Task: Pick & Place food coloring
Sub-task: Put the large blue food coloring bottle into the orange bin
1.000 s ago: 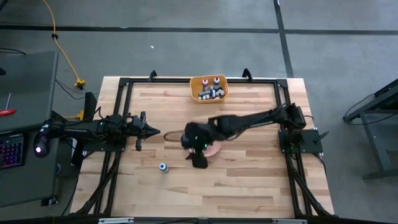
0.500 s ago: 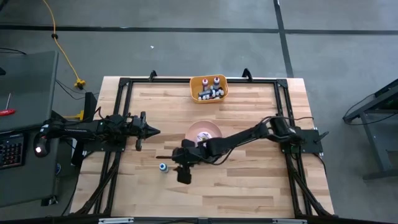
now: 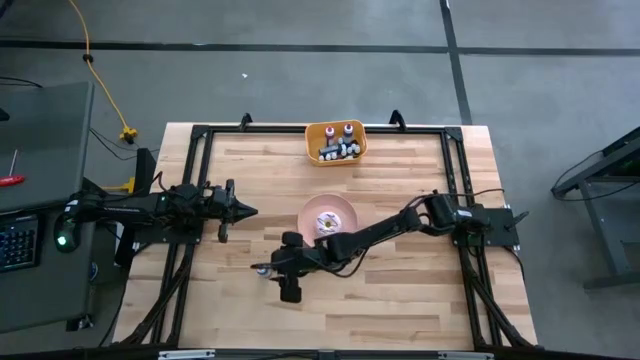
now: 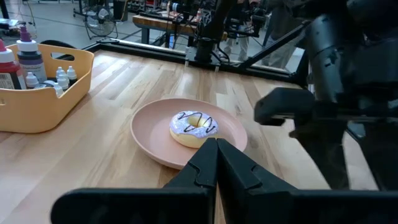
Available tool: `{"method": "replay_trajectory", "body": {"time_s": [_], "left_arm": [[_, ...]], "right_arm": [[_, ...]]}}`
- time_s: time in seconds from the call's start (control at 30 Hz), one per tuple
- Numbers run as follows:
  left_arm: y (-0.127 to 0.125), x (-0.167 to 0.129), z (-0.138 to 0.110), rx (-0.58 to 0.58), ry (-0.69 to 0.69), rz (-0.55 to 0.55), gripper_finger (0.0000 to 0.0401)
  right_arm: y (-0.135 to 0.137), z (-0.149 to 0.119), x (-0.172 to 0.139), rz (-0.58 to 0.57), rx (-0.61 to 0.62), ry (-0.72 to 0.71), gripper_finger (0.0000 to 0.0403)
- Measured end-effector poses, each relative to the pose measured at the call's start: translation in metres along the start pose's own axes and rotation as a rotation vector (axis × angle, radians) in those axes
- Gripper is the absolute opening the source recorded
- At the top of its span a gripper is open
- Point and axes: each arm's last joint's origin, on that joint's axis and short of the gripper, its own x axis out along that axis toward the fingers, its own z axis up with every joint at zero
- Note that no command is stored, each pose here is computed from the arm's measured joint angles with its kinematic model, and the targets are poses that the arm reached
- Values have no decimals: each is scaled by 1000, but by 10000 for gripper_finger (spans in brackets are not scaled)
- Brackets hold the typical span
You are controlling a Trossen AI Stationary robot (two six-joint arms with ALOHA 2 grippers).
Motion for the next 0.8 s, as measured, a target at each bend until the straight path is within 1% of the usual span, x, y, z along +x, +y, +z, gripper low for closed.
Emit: {"method": "replay_trajectory", "body": {"time_s": [0.07, 0.23, 0.3, 0.47, 0.57, 0.63, 0.8], "left_arm": [[0, 0, 0, 0, 0, 0, 1], [0, 0, 0, 0, 0, 0, 1], [0, 0, 0, 0, 0, 0, 1], [0, 0, 0, 0, 0, 0, 1], [0, 0, 0, 0, 0, 0, 1], [0, 0, 0, 0, 1, 0, 1], [0, 0, 0, 0, 0, -1, 1]], "right_arm": [[1, -1, 2, -1, -1, -13, 205], [-4, 0, 4, -77, -25, -37, 205], [-5, 1, 4, -86, -41, -49, 205], [-4, 2, 4, -79, -44, -61, 205], [-2, 5, 4, -48, -40, -88, 205], [-2, 4, 8, -42, -37, -110, 205], [-3, -3, 19, -28, -38, -106, 205]]}}
